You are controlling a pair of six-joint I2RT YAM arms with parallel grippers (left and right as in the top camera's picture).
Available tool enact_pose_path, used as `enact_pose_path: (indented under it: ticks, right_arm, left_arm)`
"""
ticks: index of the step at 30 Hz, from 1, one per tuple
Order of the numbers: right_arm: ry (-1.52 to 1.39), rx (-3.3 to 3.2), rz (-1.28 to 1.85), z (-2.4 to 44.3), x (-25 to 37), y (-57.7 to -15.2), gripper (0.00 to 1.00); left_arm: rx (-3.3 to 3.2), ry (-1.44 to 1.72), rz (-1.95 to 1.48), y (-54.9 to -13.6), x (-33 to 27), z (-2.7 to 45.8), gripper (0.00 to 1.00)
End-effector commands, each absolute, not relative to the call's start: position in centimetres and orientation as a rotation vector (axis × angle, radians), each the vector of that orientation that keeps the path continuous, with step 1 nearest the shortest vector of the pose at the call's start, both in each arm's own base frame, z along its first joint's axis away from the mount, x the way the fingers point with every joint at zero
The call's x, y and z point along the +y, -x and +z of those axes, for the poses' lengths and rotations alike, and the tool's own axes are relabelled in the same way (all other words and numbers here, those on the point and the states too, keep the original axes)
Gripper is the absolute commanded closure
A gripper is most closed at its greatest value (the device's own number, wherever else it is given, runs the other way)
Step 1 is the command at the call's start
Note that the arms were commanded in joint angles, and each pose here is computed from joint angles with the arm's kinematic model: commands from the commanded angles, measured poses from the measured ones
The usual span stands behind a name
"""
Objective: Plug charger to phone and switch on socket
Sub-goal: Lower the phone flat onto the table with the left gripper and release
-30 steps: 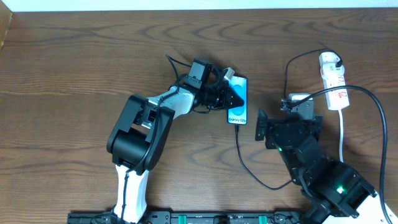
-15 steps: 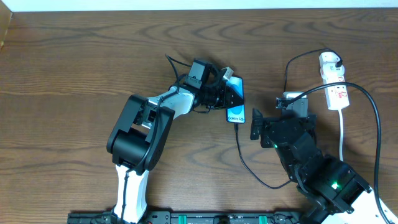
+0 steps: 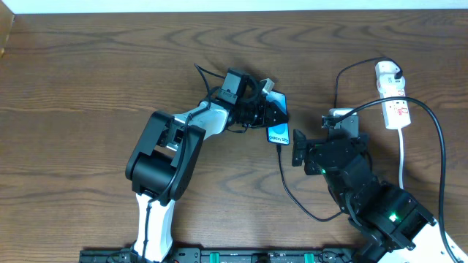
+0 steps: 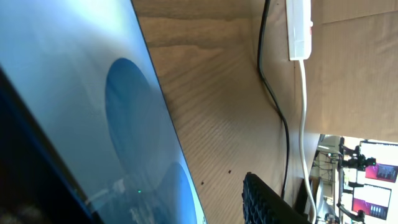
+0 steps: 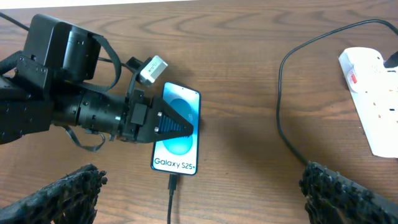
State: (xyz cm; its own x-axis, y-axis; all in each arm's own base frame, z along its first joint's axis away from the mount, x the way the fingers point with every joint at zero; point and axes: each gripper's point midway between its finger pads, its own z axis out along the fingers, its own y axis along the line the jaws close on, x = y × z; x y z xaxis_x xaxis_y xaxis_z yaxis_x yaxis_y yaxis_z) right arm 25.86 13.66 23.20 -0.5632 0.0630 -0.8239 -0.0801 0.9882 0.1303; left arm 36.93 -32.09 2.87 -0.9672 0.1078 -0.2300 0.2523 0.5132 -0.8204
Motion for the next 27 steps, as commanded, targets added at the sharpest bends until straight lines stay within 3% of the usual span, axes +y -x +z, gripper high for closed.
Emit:
enact_pose_path:
  ticks: [1,6,27]
  right_arm:
    - [-0.007,2.153,0.207,23.6,13.8,-25.9,0.01]
    - [-0.007,2.153,0.208,23.6,13.8,-25.9,0.01]
    - [0.011,2.167,0.241,23.5,14.3,-25.7,0.01]
  left_arm:
    - [2.571,-0.318,-1.401,-38.0,-31.9,3.3,0.53]
    - [2.581,-0.284,-1.315,-38.8,-31.4,2.6,0.46]
    - [2.624,-0.247,-1.216,-39.1,-30.5,1.5,0.38]
